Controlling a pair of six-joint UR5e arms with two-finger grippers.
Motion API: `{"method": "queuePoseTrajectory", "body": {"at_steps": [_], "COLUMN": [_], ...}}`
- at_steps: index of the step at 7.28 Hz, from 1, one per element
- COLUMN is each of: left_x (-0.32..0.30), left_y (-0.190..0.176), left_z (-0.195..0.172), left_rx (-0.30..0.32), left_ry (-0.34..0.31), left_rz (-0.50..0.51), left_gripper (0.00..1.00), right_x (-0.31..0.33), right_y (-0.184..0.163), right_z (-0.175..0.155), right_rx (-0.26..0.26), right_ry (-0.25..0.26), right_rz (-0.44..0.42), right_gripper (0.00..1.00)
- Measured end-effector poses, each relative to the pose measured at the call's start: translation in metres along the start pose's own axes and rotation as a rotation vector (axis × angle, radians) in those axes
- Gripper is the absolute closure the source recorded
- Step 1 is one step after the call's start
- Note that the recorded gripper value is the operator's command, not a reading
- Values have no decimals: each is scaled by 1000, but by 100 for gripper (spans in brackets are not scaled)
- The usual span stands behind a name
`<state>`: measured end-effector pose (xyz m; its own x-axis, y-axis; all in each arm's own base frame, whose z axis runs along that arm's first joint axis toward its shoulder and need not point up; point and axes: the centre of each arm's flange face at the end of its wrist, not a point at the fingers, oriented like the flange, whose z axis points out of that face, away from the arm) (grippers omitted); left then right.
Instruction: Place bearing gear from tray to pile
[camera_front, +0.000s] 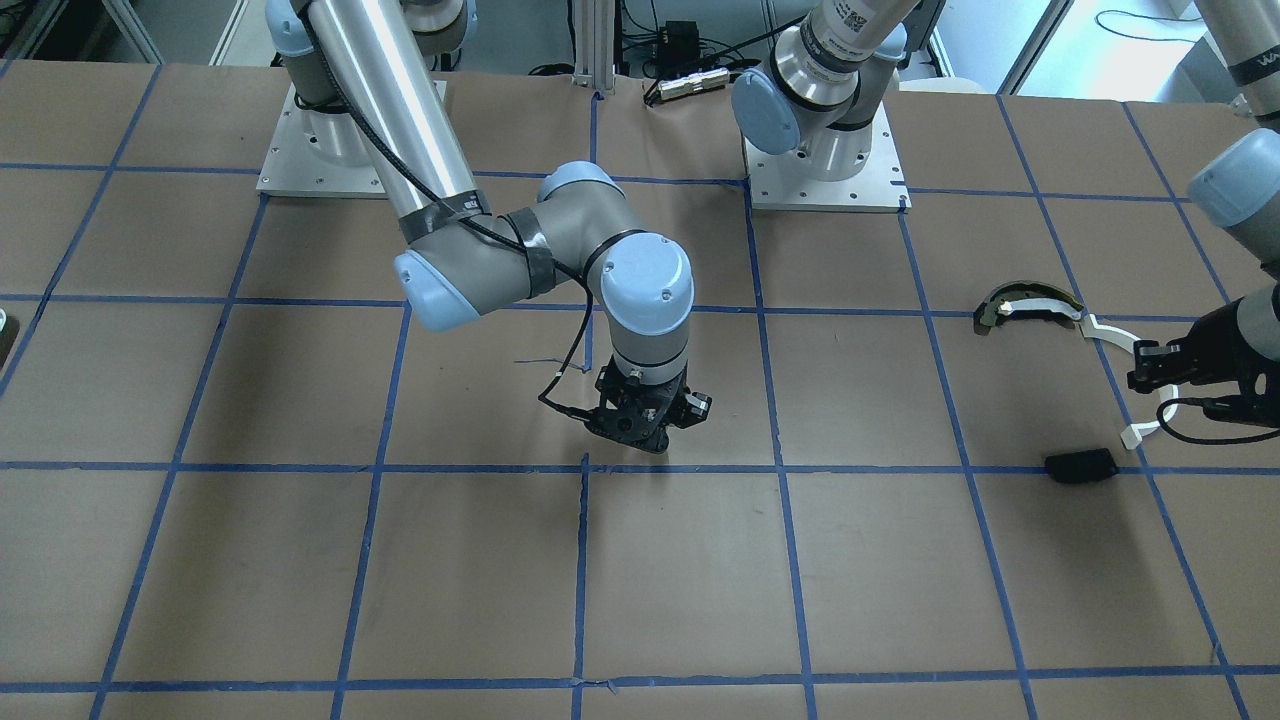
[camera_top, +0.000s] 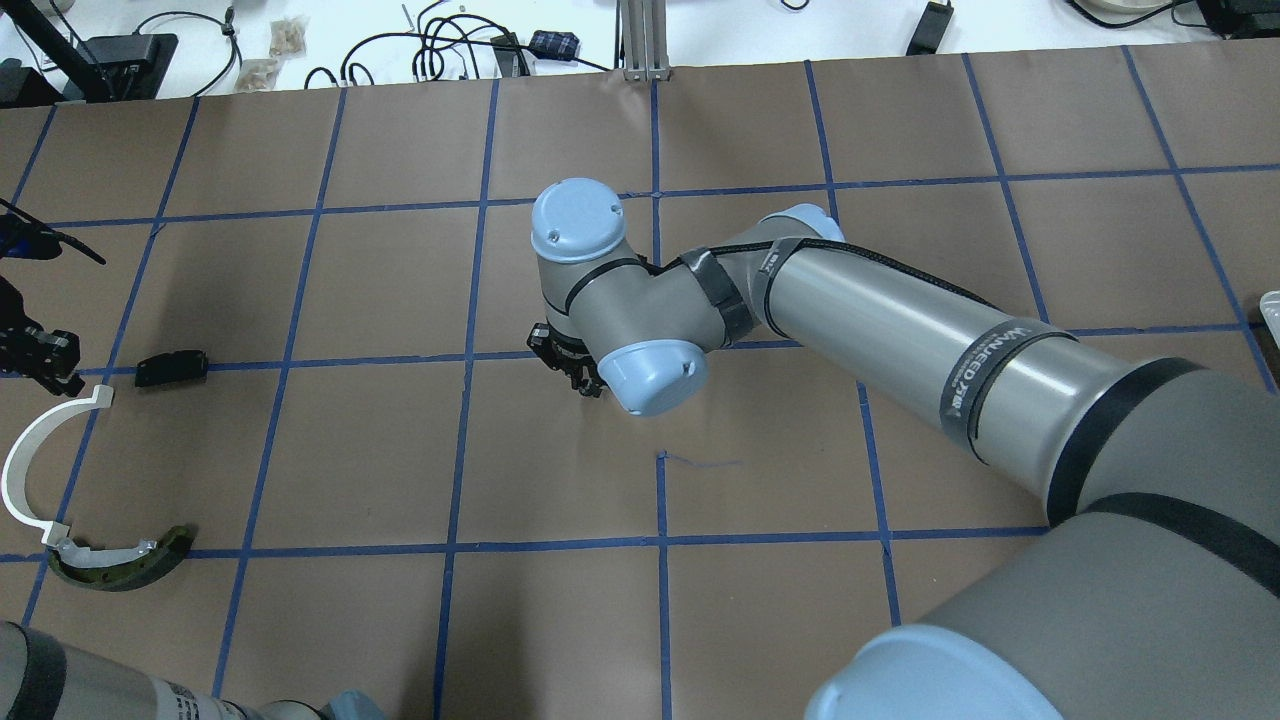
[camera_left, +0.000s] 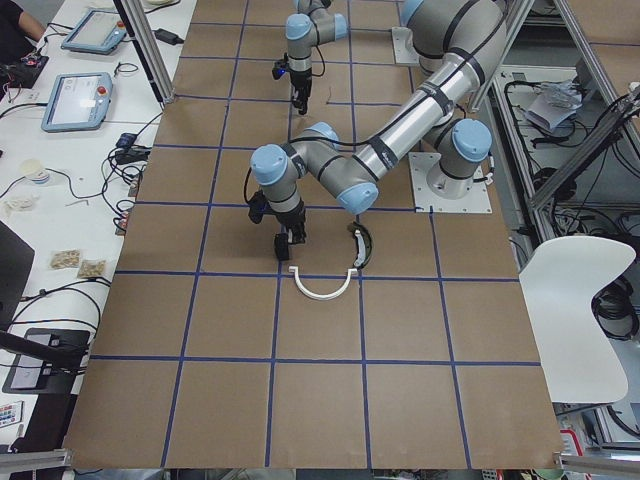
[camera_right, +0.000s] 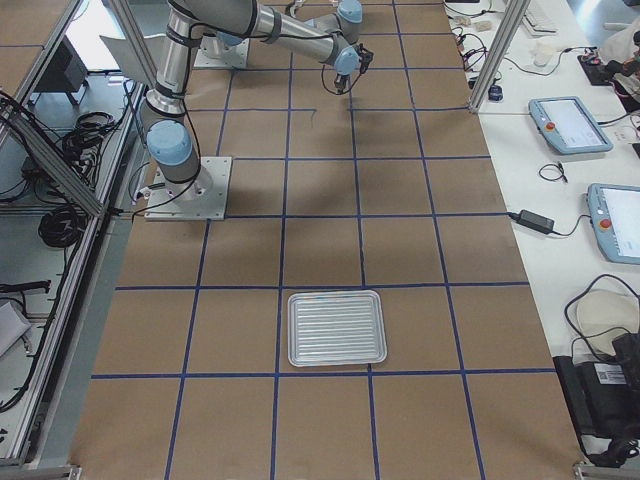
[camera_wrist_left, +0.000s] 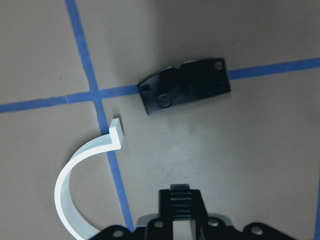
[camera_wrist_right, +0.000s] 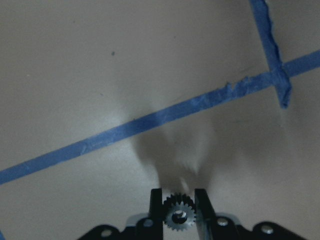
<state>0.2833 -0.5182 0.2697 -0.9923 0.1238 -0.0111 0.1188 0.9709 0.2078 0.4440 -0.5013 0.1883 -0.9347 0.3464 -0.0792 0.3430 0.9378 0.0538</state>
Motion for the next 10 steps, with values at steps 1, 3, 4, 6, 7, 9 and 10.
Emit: {"method": "queuePoseTrajectory", "body": {"at_steps": [1, 3, 4, 6, 7, 9, 10], "left_x": [-2, 3, 4, 5, 6, 10, 12], "left_y": [4, 11, 13, 16, 20, 24, 23], "left_z": [6, 20, 24, 27, 27, 21, 18], "left_rx": [-10, -46, -58, -77, -90, -104, -105], "left_ry": [10, 23, 27, 44, 58, 75, 78], "left_rz": [-1, 1, 2, 3, 2, 2, -1], "left_gripper": [100, 93, 23, 0, 0, 0, 0], "right_x": [0, 19, 44, 158, 221, 266, 256], "right_y": [1, -16, -45, -134, -156, -128, -96], "right_z": [-13, -47, -70, -152, -213, -319, -341], "right_rx": [10, 9, 11, 0, 9, 31, 38], "right_ry": [-9, -2, 6, 21, 17, 49, 73], "right_rz": [-6, -35, -80, -219, -275, -314, -313], "right_gripper": [0, 0, 0, 0, 0, 0, 0]}}
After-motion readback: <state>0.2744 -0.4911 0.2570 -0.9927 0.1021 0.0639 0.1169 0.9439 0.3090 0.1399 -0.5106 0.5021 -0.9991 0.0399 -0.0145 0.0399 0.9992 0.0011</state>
